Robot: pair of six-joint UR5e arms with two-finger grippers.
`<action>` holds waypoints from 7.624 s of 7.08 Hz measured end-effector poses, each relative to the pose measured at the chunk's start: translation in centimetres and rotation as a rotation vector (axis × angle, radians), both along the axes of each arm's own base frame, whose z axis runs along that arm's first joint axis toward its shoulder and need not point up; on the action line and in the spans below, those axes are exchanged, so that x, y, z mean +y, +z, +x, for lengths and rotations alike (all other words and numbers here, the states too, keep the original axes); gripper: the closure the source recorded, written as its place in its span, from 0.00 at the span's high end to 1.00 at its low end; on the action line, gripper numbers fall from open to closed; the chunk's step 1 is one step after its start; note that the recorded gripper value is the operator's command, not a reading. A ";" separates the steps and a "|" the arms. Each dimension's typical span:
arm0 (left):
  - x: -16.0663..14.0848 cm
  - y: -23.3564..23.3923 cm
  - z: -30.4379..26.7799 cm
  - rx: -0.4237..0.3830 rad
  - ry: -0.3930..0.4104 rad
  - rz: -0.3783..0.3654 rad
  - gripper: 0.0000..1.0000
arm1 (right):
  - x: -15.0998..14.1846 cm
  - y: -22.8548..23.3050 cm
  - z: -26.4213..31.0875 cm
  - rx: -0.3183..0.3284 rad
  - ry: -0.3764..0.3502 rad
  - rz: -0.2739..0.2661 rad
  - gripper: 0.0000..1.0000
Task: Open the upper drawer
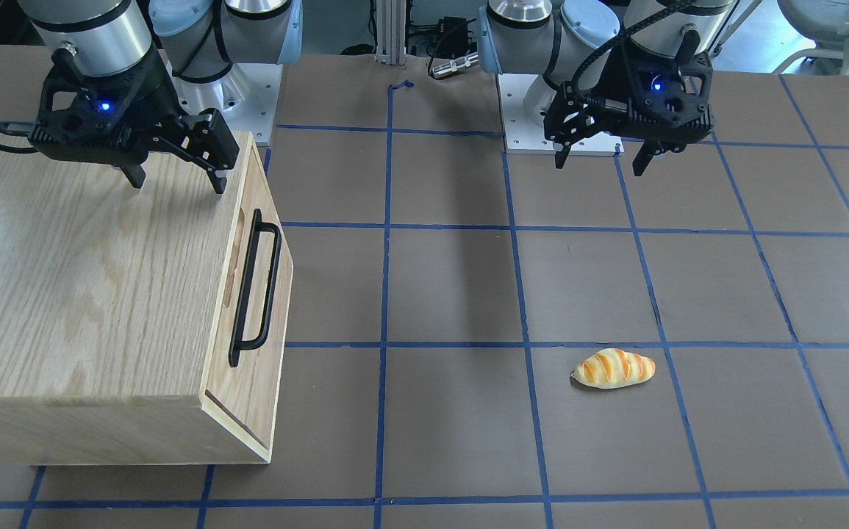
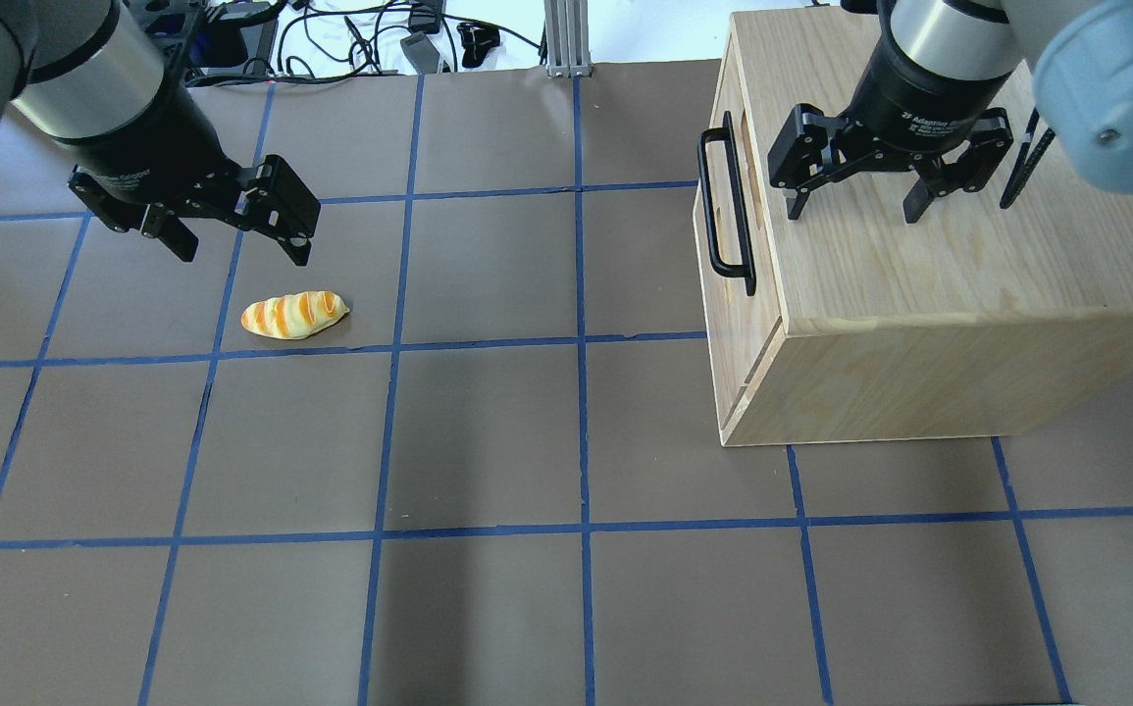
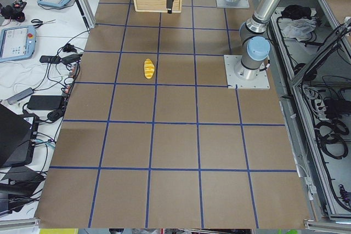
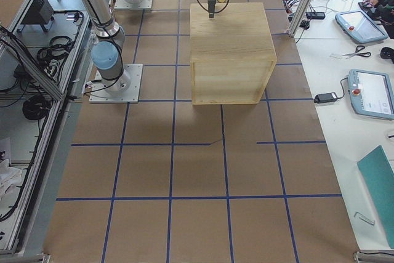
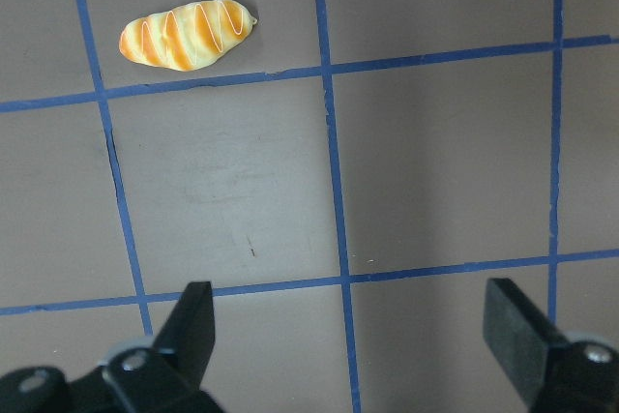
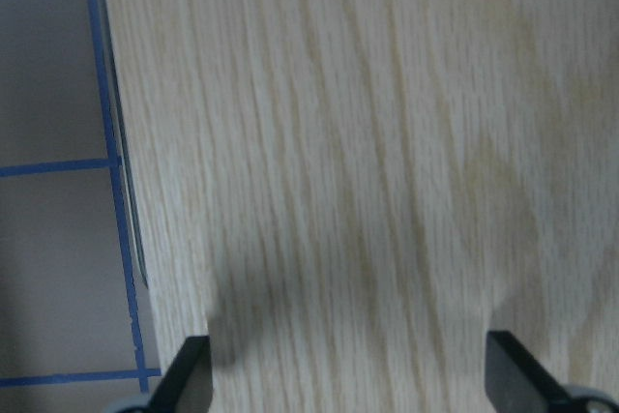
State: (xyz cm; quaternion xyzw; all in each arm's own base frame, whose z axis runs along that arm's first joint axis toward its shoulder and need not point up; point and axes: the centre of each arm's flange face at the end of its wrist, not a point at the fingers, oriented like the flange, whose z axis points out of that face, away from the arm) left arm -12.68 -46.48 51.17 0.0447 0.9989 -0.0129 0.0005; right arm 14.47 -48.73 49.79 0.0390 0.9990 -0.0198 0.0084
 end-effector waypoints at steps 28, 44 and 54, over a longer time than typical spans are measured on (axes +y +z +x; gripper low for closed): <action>-7.8 -9.9 -25.2 0.391 0.302 -0.038 1.00 | 0.0 0.0 0.0 0.001 0.000 0.000 1.00; -7.6 -14.1 -30.0 0.388 0.278 -0.022 1.00 | 0.0 0.0 0.0 0.001 0.000 0.000 1.00; -9.5 -12.5 -26.1 0.303 0.174 -0.107 1.00 | 0.0 0.0 0.0 0.000 0.000 0.000 1.00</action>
